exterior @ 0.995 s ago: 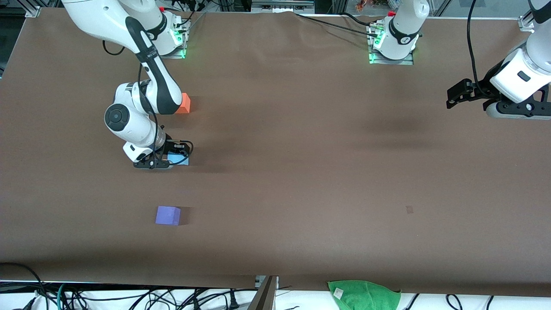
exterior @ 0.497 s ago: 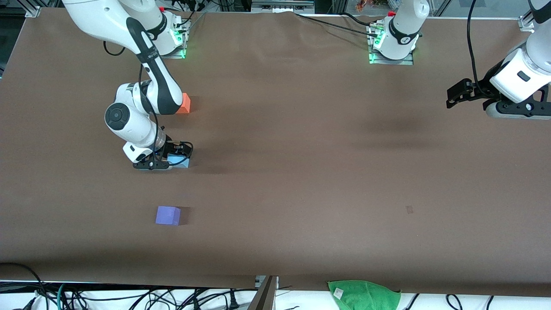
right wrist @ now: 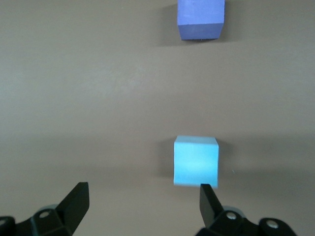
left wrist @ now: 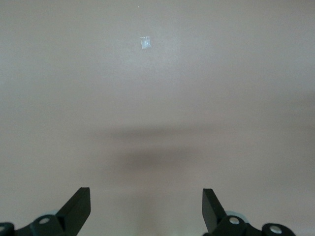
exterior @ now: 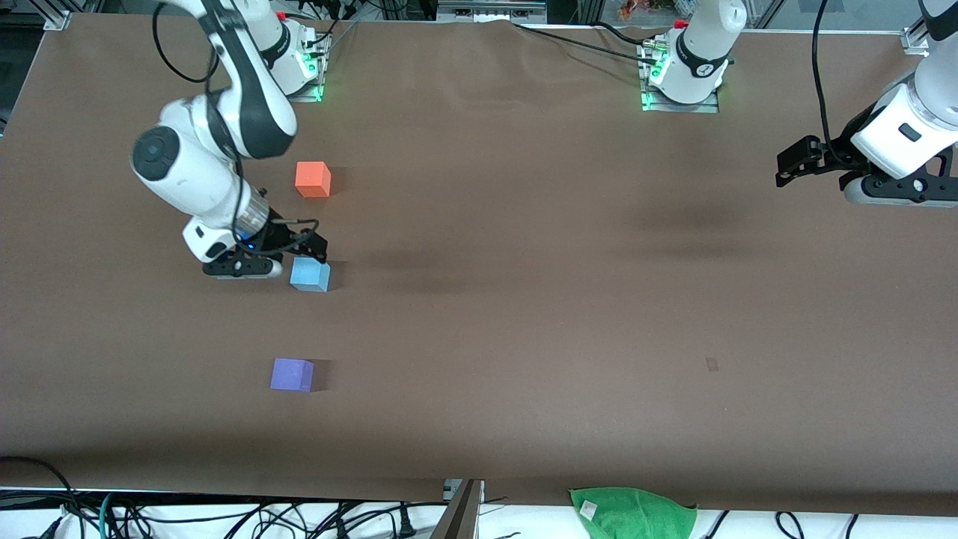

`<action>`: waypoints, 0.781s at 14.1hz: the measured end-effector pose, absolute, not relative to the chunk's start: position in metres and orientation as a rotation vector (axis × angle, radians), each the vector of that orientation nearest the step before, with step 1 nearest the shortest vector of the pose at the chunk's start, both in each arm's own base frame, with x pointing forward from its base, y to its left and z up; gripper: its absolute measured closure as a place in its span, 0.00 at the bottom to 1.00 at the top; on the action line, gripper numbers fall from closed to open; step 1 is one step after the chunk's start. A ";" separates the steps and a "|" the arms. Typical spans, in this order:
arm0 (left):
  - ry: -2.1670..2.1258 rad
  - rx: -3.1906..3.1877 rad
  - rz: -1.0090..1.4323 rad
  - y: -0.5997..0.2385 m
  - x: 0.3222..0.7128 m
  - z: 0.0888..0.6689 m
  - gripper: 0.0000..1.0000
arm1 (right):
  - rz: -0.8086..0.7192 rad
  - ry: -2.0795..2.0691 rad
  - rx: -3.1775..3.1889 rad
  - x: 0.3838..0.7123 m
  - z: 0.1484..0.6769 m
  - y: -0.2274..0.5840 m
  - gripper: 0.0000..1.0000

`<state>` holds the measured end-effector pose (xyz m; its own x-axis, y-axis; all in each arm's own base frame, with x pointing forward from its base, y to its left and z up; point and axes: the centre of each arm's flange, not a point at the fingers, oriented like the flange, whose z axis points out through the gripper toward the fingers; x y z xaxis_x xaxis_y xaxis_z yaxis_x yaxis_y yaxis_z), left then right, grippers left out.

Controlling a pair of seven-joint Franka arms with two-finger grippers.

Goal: Place blue block between orange and purple blocks

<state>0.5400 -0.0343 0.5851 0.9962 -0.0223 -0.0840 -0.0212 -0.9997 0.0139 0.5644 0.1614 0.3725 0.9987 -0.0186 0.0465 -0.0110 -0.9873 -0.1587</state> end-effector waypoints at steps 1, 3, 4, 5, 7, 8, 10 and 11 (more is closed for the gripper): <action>-0.034 3.126 -0.132 -0.034 0.540 0.585 0.00 | -0.057 -0.009 -3.005 0.566 0.395 0.157 0.00; -0.034 3.126 -0.132 -0.034 0.540 0.585 0.00 | -0.060 -0.044 -3.033 0.569 0.439 0.150 0.00; -0.034 3.126 -0.132 -0.034 0.540 0.585 0.00 | -0.057 -0.053 -3.037 0.568 0.461 0.148 0.00; -0.034 3.126 -0.131 -0.034 0.540 0.585 0.00 | -0.046 -0.061 -3.040 0.567 0.481 0.146 0.00; -0.034 3.126 -0.131 -0.034 0.540 0.585 0.00 | -0.035 -0.059 -3.045 0.569 0.520 0.139 0.00; -0.034 3.126 -0.131 -0.034 0.540 0.585 0.00 | -0.033 -0.042 -3.049 0.571 0.536 0.130 0.00; -0.034 3.126 -0.132 -0.034 0.540 0.585 0.00 | -0.015 -0.013 -3.052 0.574 0.560 0.107 0.00; -0.034 3.126 -0.132 -0.034 0.540 0.586 0.00 | -0.004 -0.030 -3.052 0.574 0.567 0.098 0.00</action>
